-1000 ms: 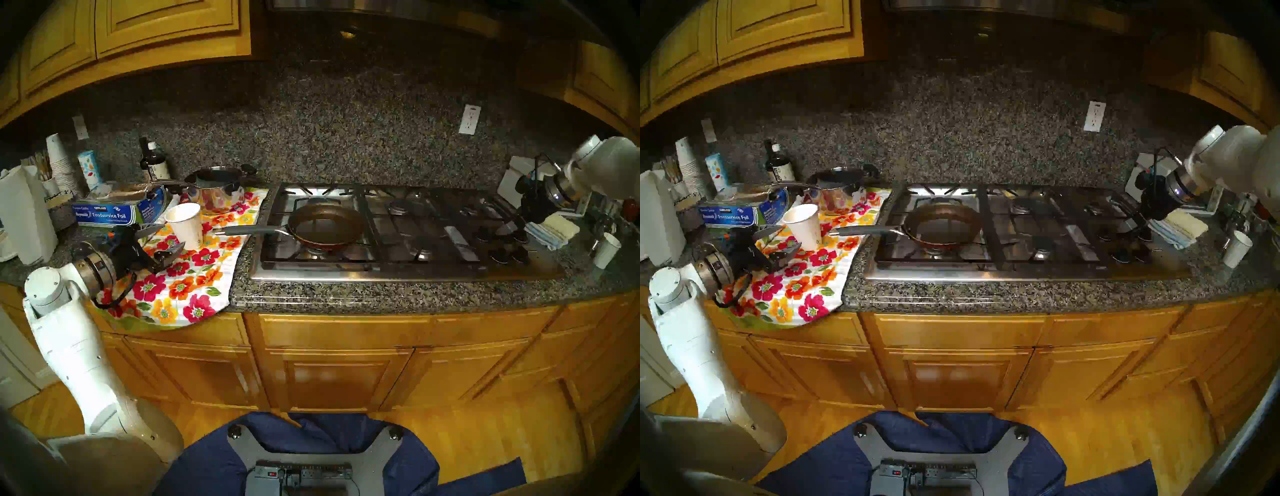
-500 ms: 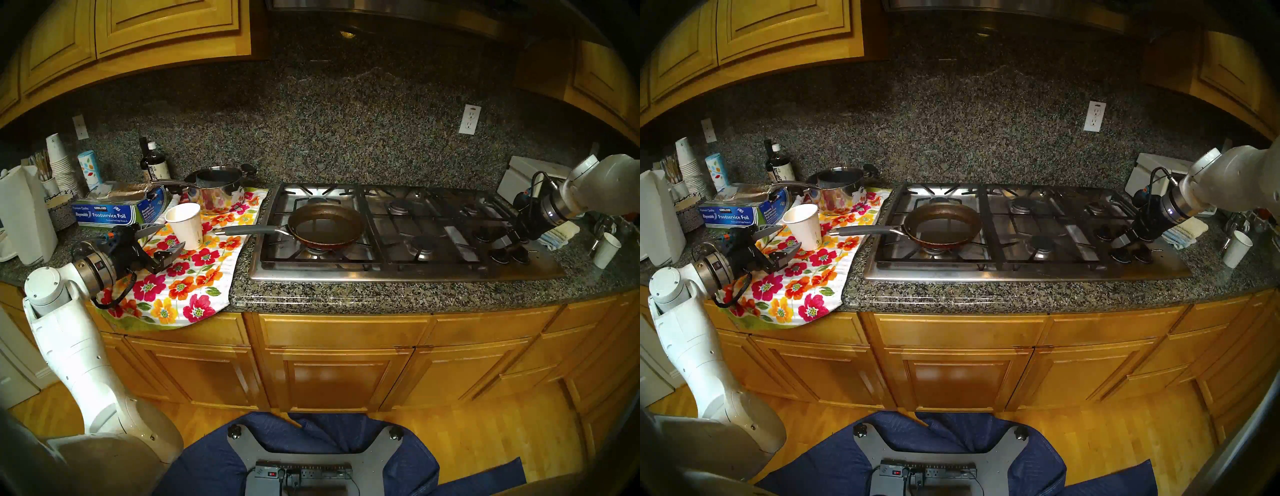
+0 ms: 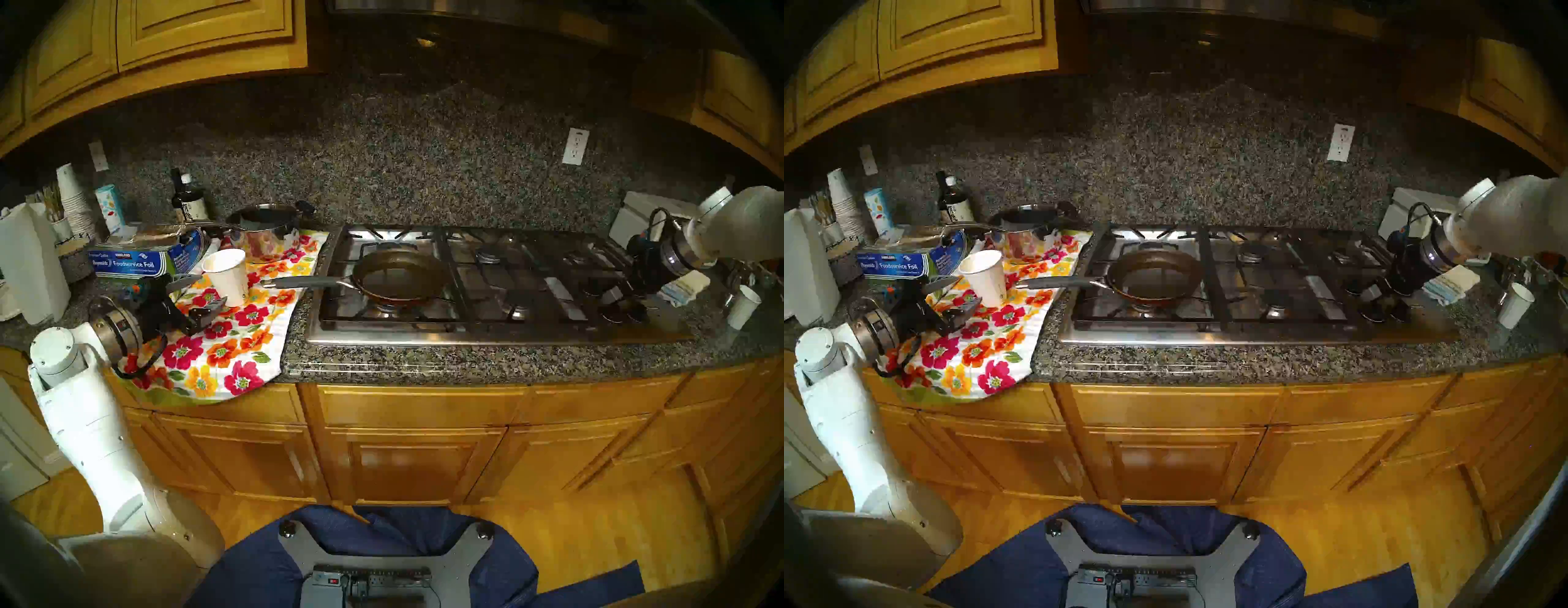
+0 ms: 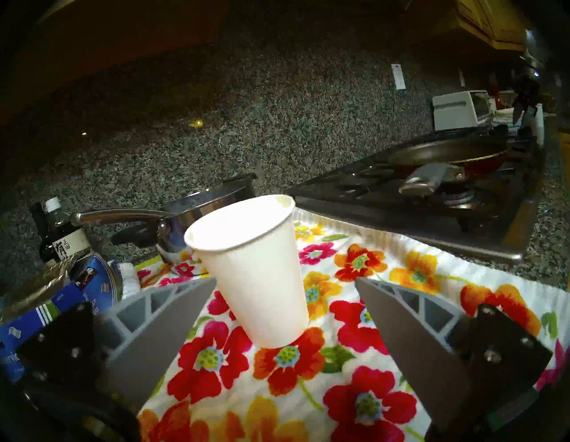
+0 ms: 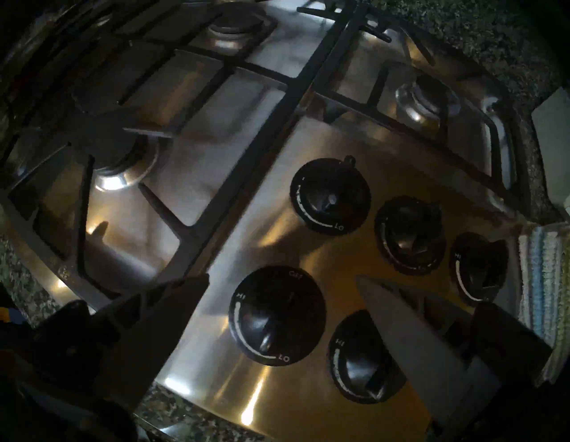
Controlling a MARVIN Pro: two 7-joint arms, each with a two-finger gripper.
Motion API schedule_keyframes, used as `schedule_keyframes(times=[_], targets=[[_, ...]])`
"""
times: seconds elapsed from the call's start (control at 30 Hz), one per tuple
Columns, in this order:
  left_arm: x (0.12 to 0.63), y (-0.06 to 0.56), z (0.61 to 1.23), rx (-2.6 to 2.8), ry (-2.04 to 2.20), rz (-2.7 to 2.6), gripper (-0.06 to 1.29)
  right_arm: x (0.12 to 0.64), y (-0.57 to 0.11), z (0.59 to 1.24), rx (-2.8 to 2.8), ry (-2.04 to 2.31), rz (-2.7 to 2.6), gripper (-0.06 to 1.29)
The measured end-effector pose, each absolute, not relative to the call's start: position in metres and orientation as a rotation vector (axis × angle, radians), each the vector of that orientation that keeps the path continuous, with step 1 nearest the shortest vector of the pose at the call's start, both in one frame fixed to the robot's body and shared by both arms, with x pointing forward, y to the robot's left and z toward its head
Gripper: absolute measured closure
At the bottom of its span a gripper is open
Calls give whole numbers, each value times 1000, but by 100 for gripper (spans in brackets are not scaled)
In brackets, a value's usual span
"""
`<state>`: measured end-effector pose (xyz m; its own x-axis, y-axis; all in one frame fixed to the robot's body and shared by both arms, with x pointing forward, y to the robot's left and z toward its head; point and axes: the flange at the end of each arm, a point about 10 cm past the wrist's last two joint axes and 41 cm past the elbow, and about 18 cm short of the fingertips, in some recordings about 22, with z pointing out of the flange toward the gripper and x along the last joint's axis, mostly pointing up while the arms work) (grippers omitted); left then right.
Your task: Pick up the water cup, pour water into the pot, turn on the stove
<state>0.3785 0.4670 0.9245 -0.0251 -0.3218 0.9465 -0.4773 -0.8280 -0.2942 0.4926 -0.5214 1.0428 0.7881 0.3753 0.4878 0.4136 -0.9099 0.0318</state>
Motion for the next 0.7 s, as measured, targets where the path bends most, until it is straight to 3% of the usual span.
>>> schedule_keyframes(times=[0.7], targets=[[378,467,924,2106,-870,1986,2,489,-527,1048,-2906,-465,-792,0]])
